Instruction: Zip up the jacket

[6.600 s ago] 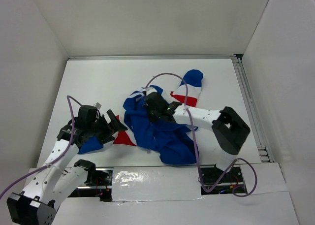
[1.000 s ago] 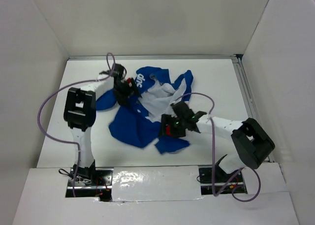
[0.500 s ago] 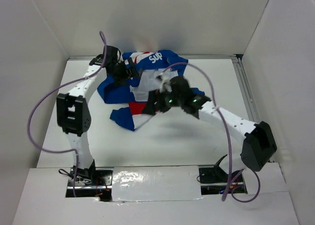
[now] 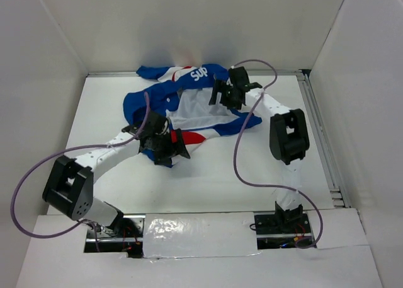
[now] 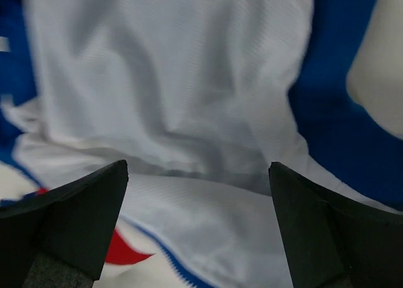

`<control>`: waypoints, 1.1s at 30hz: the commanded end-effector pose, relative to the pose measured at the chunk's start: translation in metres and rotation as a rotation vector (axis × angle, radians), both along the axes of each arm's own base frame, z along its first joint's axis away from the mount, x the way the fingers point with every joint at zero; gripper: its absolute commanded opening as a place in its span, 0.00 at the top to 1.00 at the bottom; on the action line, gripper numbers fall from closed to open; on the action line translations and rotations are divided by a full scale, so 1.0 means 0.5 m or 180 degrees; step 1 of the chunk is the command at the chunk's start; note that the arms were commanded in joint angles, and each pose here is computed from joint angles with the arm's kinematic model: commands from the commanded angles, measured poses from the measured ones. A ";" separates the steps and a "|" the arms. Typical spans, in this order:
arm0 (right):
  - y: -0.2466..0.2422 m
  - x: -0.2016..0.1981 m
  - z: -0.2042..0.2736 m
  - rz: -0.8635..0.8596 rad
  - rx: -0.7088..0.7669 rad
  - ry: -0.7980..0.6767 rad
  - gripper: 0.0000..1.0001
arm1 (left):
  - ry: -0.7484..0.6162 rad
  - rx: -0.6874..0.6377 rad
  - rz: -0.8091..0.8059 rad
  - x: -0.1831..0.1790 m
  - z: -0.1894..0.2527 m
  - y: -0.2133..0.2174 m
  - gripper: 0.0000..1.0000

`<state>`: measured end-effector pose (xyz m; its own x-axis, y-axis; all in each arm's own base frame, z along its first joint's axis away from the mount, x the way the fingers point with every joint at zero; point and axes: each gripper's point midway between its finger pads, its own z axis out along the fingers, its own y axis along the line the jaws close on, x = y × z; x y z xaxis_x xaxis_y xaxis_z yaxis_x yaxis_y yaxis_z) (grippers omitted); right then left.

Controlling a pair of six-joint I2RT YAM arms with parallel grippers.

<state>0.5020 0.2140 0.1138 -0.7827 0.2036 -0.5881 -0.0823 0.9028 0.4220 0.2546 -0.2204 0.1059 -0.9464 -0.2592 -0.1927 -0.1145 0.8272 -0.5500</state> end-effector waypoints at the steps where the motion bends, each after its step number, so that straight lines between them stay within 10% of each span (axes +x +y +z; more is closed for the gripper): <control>1: -0.035 -0.018 -0.061 -0.0252 -0.0467 0.0356 0.00 | 0.0227 -0.0154 0.0066 0.001 -0.026 -0.022 0.01; 12: 0.013 -0.374 -0.157 0.0199 -0.0185 0.1031 0.00 | 0.0654 0.0073 0.0669 0.248 -0.157 0.078 0.01; 21: 0.383 -0.830 -0.083 0.2958 0.0377 0.1133 0.00 | 0.0213 0.0000 0.0753 0.562 -0.094 0.153 0.01; 25: 0.483 -0.810 0.080 0.3384 0.0628 0.0411 0.00 | -0.0124 -0.0224 0.0776 0.594 -0.031 0.194 0.01; 33: 0.231 -0.495 0.091 0.1317 0.0201 0.0116 0.00 | -0.0150 0.0360 0.0912 0.486 0.027 0.238 0.01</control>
<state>0.2073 0.4001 0.1782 -0.7687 -0.2521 -0.5878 -0.6144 0.5465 0.5691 0.5192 -0.1015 0.0915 -0.8305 -0.5231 -0.1913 -0.3582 0.7646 -0.5358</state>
